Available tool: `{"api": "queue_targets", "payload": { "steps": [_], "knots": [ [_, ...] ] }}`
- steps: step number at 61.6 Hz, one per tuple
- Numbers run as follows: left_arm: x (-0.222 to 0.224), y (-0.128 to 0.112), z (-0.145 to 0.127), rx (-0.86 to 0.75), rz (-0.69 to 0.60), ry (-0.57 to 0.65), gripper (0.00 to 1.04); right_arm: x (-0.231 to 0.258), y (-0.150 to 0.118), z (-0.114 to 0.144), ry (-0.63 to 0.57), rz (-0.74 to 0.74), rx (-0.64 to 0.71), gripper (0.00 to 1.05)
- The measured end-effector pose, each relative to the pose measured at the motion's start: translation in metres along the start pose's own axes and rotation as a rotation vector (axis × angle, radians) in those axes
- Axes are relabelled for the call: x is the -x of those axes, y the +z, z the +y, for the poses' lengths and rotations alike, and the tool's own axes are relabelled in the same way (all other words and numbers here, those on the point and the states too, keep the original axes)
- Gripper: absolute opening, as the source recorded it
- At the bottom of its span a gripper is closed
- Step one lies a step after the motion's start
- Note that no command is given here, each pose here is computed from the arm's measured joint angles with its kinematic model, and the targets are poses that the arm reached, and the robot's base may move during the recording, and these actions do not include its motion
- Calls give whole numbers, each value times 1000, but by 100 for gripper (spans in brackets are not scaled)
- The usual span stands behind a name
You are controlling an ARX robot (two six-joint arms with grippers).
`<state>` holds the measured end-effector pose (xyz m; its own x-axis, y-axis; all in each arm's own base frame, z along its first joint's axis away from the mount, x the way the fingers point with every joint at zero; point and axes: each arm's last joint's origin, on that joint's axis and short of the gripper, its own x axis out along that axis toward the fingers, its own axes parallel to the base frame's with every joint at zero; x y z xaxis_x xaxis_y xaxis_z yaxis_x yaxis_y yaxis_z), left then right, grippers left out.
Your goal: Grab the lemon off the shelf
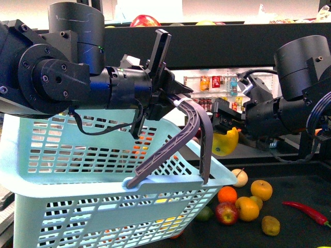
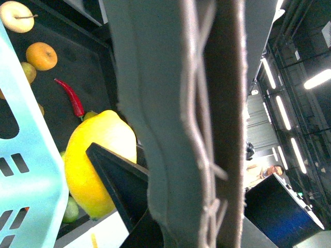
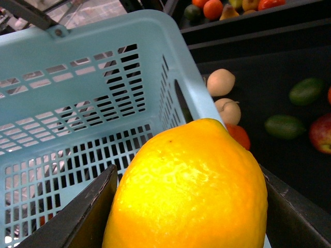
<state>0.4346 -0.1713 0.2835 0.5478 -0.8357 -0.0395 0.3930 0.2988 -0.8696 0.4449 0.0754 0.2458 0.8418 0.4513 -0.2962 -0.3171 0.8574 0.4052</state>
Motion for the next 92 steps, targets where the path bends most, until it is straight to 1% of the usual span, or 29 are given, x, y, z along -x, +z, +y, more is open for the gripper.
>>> {"api": "queue_targets", "payload": {
  "steps": [10, 27, 31, 36, 39, 47, 53, 56, 59, 64, 69, 72, 75, 78, 81, 89, 90, 92],
  "knots": [
    [0, 0, 0, 0, -1, 1, 8, -7, -9, 10, 1, 18, -11, 71],
    [0, 0, 0, 0, -1, 0, 8, -25, -33, 15, -15, 69, -34, 72],
    [0, 0, 0, 0, -1, 0, 8, -26, -34, 17, -11, 67, -33, 80],
    [0, 0, 0, 0, -1, 0, 8, -26, -33, 18, -15, 61, -31, 94],
    [0, 0, 0, 0, -1, 0, 8, -26, -33, 18, -17, 59, -30, 99],
    [0, 0, 0, 1, 0, 0, 8, -24, -30, 12, -52, 44, -16, 97],
    [0, 0, 0, 5, -1, 1, 8, -15, -20, 4, -108, 5, 23, 97],
    [0, 0, 0, 6, -1, 1, 8, -4, -10, 0, -154, -36, 64, 97],
    [0, 0, 0, 6, -2, 1, 8, 9, -3, -3, -175, -68, 101, 97],
    [0, 0, 0, 6, -5, 3, 8, 42, 12, -5, -222, -133, 159, 97],
    [0, 0, 0, 6, -4, 2, 8, 80, 19, -5, -270, -192, 205, 97],
    [0, 0, 0, 8, -1, 1, 8, 99, 18, -4, -289, -215, 227, 97],
    [0, 0, 0, 8, -1, 0, 8, 122, 14, 0, -312, -253, 262, 97],
    [0, 0, 0, 8, -1, 0, 8, 141, 7, 3, -317, -260, 271, 97],
    [0, 0, 0, 8, -1, 0, 8, 163, -4, 9, -323, -261, 296, 97],
    [0, 0, 0, 8, -1, 1, 8, 221, -34, 21, -333, -277, 308, 97],
    [0, 0, 0, 8, -1, 1, 8, 225, -36, 23, -338, -283, 308, 97],
    [0, 0, 0, 8, -2, 1, 8, 241, -44, 27, -383, -324, 317, 91]
  ]
}}
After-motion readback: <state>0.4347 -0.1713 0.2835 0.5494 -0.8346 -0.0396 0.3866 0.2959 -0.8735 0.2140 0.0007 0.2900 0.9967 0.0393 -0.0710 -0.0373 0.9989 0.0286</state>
